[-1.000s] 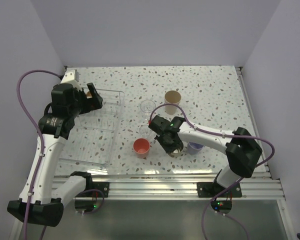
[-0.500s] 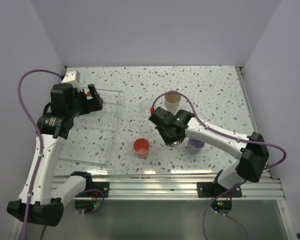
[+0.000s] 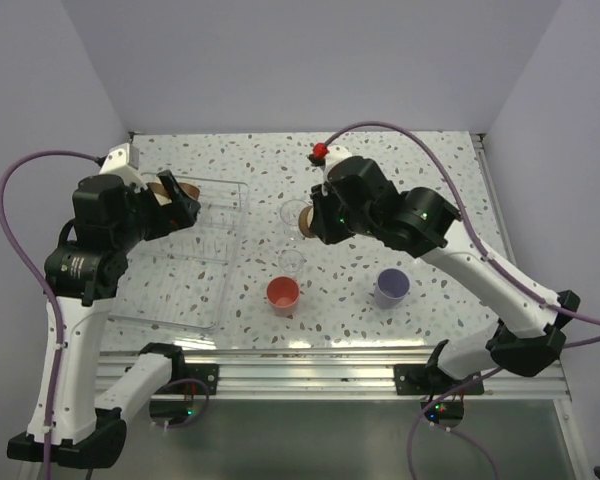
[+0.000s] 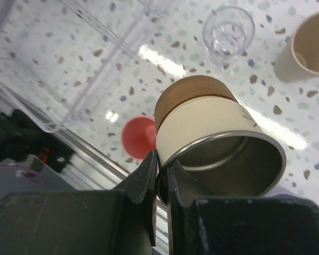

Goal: Load the cups into the dish rack

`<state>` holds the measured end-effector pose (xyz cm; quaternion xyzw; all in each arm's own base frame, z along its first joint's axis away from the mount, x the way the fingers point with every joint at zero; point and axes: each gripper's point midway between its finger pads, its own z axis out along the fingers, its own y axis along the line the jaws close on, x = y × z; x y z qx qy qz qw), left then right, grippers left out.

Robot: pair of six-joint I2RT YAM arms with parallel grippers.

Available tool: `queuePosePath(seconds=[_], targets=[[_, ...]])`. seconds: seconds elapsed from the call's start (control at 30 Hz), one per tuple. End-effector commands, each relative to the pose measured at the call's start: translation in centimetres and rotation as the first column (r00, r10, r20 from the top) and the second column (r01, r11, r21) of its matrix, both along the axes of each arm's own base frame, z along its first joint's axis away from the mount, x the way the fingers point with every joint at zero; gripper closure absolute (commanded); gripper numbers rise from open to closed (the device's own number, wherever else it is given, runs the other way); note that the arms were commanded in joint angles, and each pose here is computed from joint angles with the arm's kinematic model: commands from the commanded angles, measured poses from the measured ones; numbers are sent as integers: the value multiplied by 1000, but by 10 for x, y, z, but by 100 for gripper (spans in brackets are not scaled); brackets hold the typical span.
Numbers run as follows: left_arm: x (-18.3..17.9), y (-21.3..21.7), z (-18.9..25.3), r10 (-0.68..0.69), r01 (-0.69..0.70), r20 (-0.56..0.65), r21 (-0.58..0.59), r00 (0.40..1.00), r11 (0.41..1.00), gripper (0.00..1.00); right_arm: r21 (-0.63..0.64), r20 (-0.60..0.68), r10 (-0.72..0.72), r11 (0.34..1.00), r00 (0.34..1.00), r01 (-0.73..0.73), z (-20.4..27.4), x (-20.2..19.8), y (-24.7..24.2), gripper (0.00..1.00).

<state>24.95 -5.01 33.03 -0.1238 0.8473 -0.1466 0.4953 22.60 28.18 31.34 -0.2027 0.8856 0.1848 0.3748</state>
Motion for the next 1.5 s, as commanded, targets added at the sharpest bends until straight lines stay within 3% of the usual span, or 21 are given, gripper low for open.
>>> queuePosePath(seconds=[0.0, 0.07, 0.1, 0.3, 0.33, 0.47, 0.7, 0.93, 0.97, 1.1, 1.17, 1.2, 1.27, 1.47], targets=[[-19, -22, 24, -76, 72, -26, -116, 997, 991, 0, 298, 80, 60, 951, 995, -82, 77, -14, 16, 100], [-25, -24, 33, -94, 89, -33, -125, 995, 988, 0, 415, 100, 65, 904, 993, -101, 88, -12, 29, 100], [-32, -26, 41, -103, 99, -24, -134, 994, 986, 0, 504, 153, 86, 850, 985, -152, 111, -16, 36, 100], [-52, -39, 50, -192, 191, 11, -170, 981, 967, 0, 688, 39, 63, 722, 997, -72, 119, -5, 39, 100], [-48, -42, 52, -203, 207, 39, -171, 978, 963, 0, 733, 78, 57, 674, 995, -96, 134, -1, 36, 100], [-35, -51, 48, -238, 247, 66, -196, 969, 949, 0, 844, 13, 39, 535, 999, -32, 132, 6, 23, 100], [-27, -91, 105, -391, 467, 282, -299, 876, 832, 0, 961, 5, 90, 274, 996, -29, 159, 10, 29, 100], [-12, -107, 114, -401, 542, 387, -387, 830, 747, 0, 986, 44, 195, 150, 980, -74, 174, 11, 46, 100], [-8, -111, 105, -397, 532, 365, -438, 842, 725, 0, 991, 35, 224, 120, 974, -63, 178, 10, 48, 100], [-5, -119, 123, -399, 619, 496, -439, 771, 651, 0, 996, 87, 307, -29, 948, -82, 194, 8, 54, 100], [1, -121, 120, -395, 623, 497, -472, 773, 624, 0, 997, 69, 332, -55, 941, -54, 191, 13, 58, 100], [0, -122, 134, -389, 660, 561, -438, 731, 610, 0, 996, 82, 338, -67, 938, -63, 193, 12, 58, 100], [5, -122, 139, -369, 671, 590, -447, 718, 592, 0, 996, 87, 362, -66, 928, -68, 195, 11, 62, 100], [18, -123, 138, -347, 666, 597, -469, 723, 580, 0, 993, 115, 393, -71, 912, -95, 201, 8, 66, 100]])
